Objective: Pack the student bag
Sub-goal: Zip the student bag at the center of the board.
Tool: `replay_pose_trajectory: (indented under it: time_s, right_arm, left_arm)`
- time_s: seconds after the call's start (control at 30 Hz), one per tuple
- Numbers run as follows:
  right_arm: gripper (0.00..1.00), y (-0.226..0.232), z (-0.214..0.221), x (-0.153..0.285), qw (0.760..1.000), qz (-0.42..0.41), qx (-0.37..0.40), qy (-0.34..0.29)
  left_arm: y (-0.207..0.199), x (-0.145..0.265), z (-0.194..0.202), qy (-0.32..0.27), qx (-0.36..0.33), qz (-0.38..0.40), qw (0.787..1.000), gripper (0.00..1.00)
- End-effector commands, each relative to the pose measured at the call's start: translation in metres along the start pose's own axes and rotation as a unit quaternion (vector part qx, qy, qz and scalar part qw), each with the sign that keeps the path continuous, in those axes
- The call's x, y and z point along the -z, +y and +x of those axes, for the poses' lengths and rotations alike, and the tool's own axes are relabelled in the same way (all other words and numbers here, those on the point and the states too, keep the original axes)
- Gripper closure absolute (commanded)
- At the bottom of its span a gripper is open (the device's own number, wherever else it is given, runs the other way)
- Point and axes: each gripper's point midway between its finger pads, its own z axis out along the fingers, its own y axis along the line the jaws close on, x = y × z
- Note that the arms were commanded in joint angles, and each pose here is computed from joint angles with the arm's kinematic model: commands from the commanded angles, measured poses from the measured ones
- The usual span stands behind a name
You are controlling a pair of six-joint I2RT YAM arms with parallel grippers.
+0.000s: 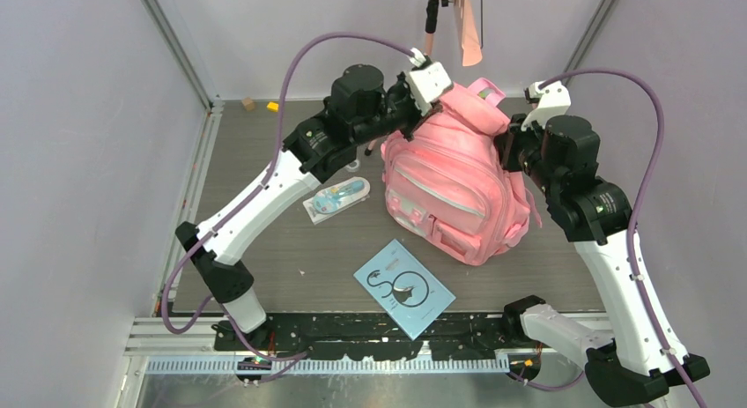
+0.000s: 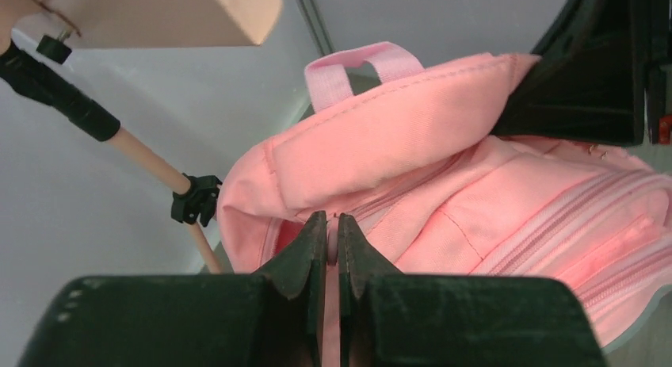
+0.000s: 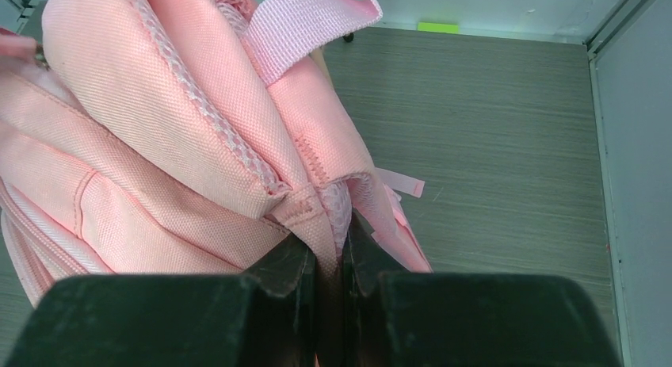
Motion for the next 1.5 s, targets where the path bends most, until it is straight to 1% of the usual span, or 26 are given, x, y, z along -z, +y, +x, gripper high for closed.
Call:
replay_pose_trajectory:
  time_s: [0.0,0.03,0.13,0.2,0.27,0.4,0.6,0.73,1.07,1.47]
  right_arm:
    - [1.0,0.004,-0.073,0.021,0.988,-0.01,-0.051,-0.145]
    - [1.0,0.004,-0.073,0.02,0.988,-0.009,-0.051,-0.144]
    - [1.0,0.002,-0.072,0.021,0.988,-0.006,-0.051,-0.145]
    - [1.0,0.002,-0.071,0.021,0.988,-0.004,-0.051,-0.143]
    - [1.0,0.001,-0.071,0.022,0.989,-0.002,-0.049,-0.142]
    - [1.0,-0.001,-0.07,0.024,0.989,0.001,-0.046,-0.142]
    - [1.0,-0.003,-0.069,0.027,0.989,0.004,-0.042,-0.141]
    - [1.0,-0.003,-0.067,0.028,0.99,0.005,-0.039,-0.138]
    - [1.0,-0.002,-0.068,0.025,0.99,0.003,-0.038,-0.134]
    - [1.0,-0.002,-0.07,0.022,0.991,0.007,-0.044,-0.13]
  left_arm:
    - [0.048,0.02,-0.021,-0.053,0.156,-0.069,0.984,1.0]
    - [0.056,0.021,-0.017,-0.058,0.206,-0.076,0.974,1.0]
    - [0.072,0.025,-0.003,-0.083,0.293,-0.083,0.949,1.0]
    - [0.081,0.029,0.002,-0.1,0.327,-0.085,0.936,1.0]
    - [0.089,0.031,0.009,-0.104,0.349,-0.087,0.927,1.0]
    - [0.099,0.03,0.019,-0.102,0.368,-0.09,0.92,1.0]
    - [0.125,0.034,0.049,-0.09,0.401,-0.126,0.903,1.0]
    - [0.127,0.037,0.071,-0.076,0.416,-0.132,0.896,1.0]
    - [0.117,0.038,0.141,-0.018,0.455,-0.151,0.877,1.0]
    - [0.073,0.034,0.229,0.055,0.493,-0.145,0.856,1.0]
